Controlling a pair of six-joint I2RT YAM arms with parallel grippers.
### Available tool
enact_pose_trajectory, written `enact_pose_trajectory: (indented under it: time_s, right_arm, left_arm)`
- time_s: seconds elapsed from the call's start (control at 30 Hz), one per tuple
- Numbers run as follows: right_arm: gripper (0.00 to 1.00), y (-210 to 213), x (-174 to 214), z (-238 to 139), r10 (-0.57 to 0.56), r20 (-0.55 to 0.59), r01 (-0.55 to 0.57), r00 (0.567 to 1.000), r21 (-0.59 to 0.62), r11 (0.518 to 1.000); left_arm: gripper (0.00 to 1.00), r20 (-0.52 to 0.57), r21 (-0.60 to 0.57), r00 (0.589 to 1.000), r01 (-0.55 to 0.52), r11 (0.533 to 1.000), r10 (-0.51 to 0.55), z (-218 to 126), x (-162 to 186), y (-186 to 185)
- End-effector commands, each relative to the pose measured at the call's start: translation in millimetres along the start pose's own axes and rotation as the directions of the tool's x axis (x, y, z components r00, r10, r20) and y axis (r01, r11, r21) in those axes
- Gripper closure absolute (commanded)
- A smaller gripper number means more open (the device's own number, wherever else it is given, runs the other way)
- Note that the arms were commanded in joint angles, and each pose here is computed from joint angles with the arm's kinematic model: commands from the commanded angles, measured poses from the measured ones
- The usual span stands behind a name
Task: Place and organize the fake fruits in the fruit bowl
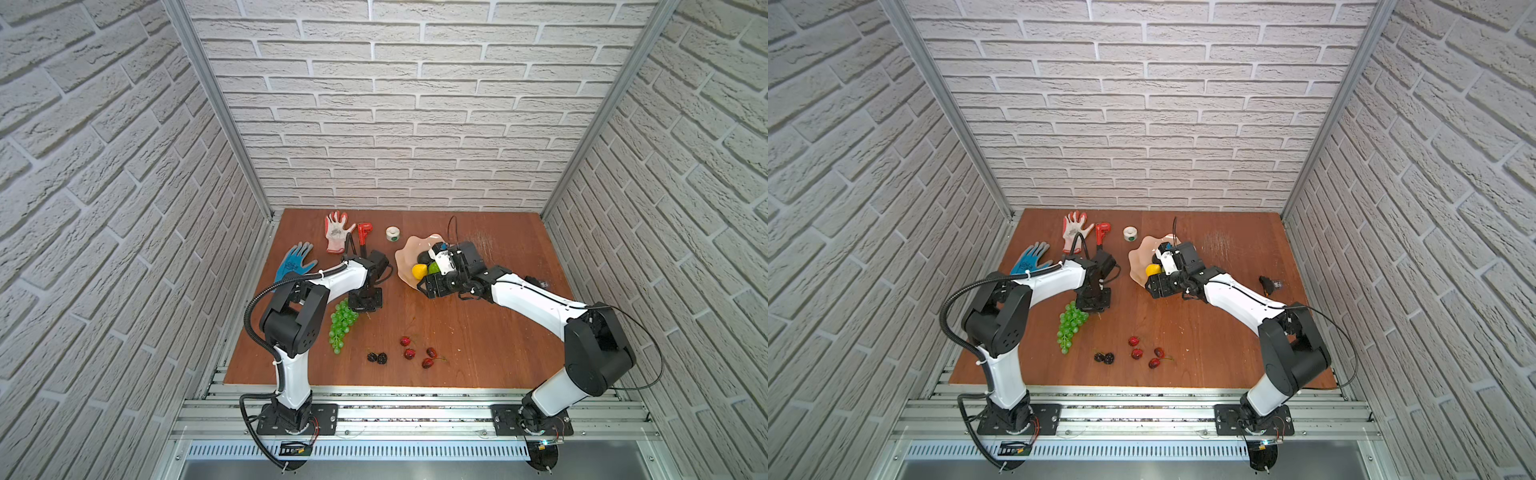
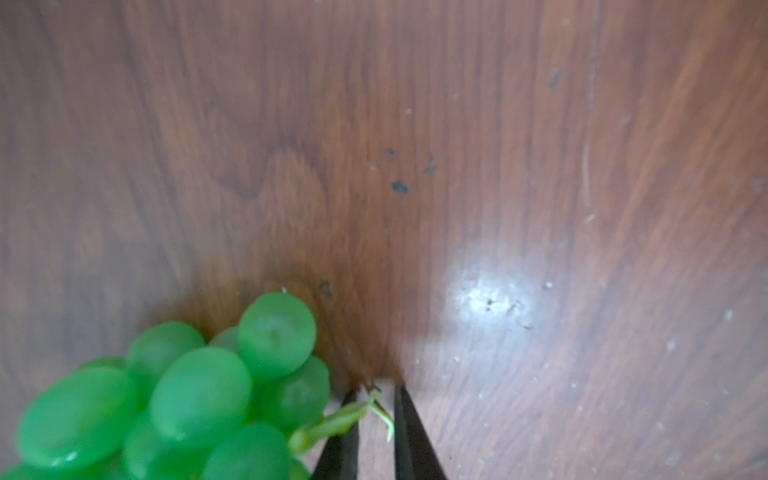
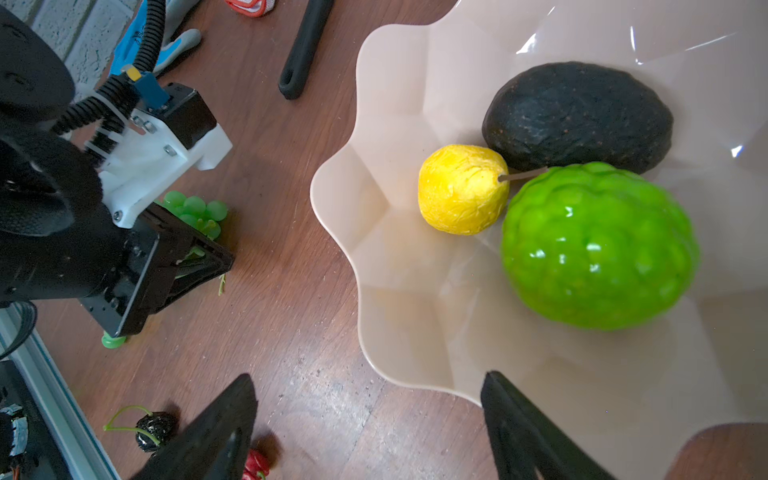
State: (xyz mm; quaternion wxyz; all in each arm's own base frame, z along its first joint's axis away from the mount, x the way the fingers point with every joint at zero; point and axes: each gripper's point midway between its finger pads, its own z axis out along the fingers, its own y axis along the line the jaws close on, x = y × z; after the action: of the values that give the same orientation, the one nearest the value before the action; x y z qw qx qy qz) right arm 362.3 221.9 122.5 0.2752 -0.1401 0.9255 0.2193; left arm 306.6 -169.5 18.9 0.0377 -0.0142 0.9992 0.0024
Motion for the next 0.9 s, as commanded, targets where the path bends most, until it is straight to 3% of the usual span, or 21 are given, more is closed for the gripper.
enact_pose_trajectory:
  time_s: [0.0, 0.13, 0.43, 0.87]
  right_arm:
    - [0.14, -0.3, -6.1, -3.6, -0.015, 0.031, 0.015, 0.999, -0.001, 1.0]
    - [0.14, 0.2, -7.0, -3.5, -0.011, 0.033, 0.011, 0.999, -0.004, 1.0]
    - [0.14, 1.4, -10.2, -5.6, -0.009, 0.036, 0.009, 0.999, -0.004, 1.0]
    - [0.14, 6.2, -20.6, -19.2, -0.008, 0.057, 0.008, 0.998, -0.001, 1.0]
  left_arm:
    - [0.9, 0.011, -0.041, 1.0, 0.017, 0.999, -0.017, 0.2, 2.6, 13.1]
    - [0.97, 0.018, -0.044, 1.0, 0.011, 0.999, -0.01, -2.1, 3.7, 14.8]
    - [1.0, 0.083, -0.001, 0.997, 0.004, 1.0, -0.004, -30.3, 3.7, 15.1]
    - [1.0, 0.306, 0.235, 0.952, -0.082, 0.969, 0.006, -137.1, -11.2, -8.6]
